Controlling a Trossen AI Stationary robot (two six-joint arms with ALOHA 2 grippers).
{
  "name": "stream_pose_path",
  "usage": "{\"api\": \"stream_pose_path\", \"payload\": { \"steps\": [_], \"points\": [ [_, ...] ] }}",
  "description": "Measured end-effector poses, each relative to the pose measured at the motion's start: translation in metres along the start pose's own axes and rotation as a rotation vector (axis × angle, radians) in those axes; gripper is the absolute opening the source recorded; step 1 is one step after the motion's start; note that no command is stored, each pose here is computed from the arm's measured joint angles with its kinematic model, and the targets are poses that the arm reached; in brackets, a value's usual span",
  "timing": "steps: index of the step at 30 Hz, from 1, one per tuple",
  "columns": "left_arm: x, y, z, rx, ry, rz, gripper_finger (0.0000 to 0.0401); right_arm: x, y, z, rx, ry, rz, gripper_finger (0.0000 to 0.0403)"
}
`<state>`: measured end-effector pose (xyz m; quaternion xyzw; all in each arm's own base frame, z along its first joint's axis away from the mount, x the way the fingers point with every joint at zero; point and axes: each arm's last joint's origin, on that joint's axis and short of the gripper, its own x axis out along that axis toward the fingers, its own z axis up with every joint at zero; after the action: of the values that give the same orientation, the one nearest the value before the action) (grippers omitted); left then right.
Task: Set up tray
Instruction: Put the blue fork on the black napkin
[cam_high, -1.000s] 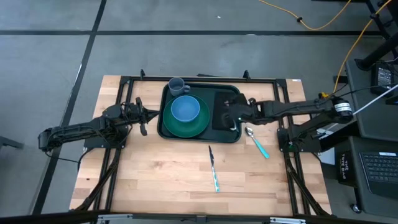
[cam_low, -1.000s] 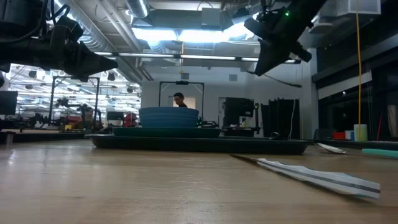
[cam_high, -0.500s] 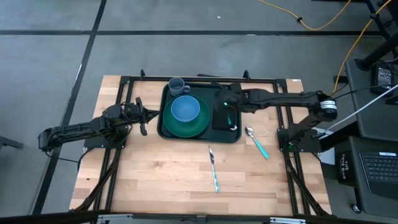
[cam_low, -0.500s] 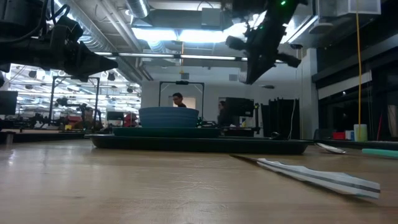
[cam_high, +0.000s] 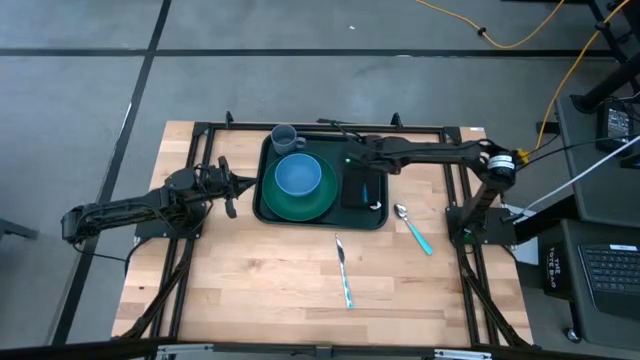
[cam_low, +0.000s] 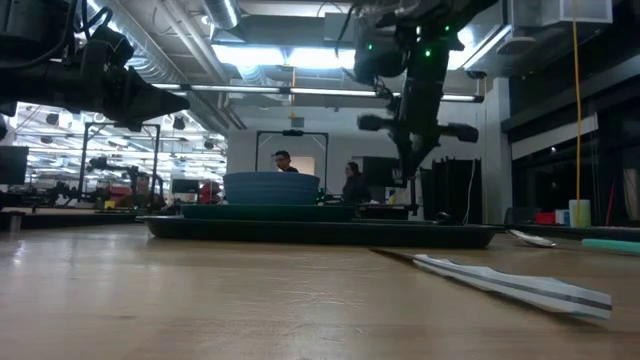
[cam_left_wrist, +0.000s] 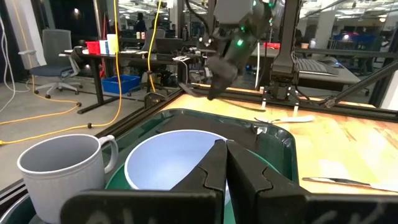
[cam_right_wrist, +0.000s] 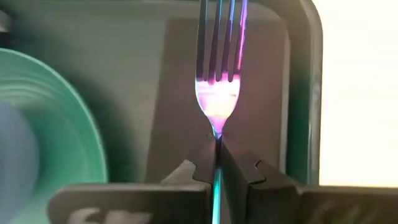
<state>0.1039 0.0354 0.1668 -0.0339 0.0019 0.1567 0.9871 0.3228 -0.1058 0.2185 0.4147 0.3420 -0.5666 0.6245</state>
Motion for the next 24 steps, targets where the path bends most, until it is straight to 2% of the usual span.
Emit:
{"api": "stream_pose_path", "payload": {
  "steps": [9, 17, 24],
  "points": [
    [0.000, 0.000, 0.000, 0.000, 0.000, 0.000, 0.0004, 0.023, 0.003, -0.004, 0.023, 0.027, -0.060, 0.0016],
    [0.000, 0.000, 0.000, 0.000, 0.000, 0.000, 0.0004, 0.038, 0.012, -0.002, 0.031, -0.029, -0.018, 0.0016],
    [0.000, 0.000, 0.000, 0.000, 0.000, 0.000, 0.0004, 0.056, 0.010, 0.001, 0.034, -0.004, -0.057, 0.0016]
  ]
}}
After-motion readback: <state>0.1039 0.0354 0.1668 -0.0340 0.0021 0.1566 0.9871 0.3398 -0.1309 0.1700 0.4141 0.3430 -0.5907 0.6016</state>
